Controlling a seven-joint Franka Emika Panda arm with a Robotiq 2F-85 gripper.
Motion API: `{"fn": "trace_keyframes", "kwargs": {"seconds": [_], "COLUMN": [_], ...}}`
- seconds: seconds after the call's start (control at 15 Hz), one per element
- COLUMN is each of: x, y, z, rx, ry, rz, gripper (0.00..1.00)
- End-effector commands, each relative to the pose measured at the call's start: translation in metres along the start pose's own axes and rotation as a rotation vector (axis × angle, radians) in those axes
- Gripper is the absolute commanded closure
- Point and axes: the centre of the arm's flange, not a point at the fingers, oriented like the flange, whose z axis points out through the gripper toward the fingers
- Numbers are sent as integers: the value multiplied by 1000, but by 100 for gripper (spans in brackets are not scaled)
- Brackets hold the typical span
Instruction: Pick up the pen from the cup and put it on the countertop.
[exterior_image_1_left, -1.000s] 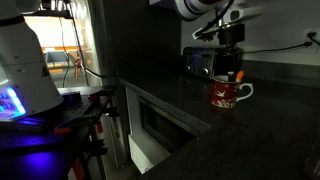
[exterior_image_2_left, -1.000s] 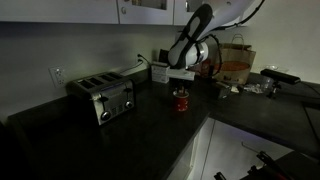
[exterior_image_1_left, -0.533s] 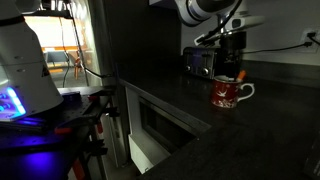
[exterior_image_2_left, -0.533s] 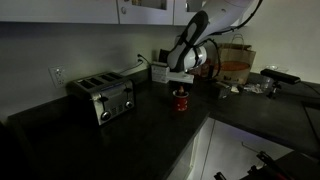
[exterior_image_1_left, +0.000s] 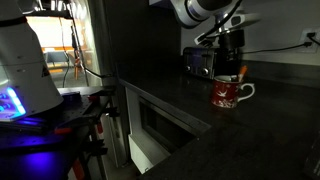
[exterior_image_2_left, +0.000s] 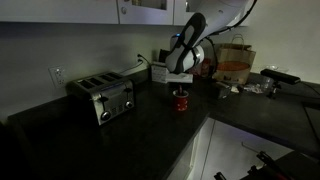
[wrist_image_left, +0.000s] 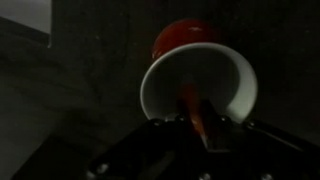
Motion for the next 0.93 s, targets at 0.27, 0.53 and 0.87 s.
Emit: {"fn": "trace_keyframes", "kwargs": {"seconds": [0.27, 0.53, 0.87], "x": [-17, -37, -91], "y": [13, 30, 16], "z": [-74, -106, -125], "rx": [-37, -65, 79], "ry": [56, -120, -291], "rz": [3, 38, -36], "gripper": [95, 95, 95]}}
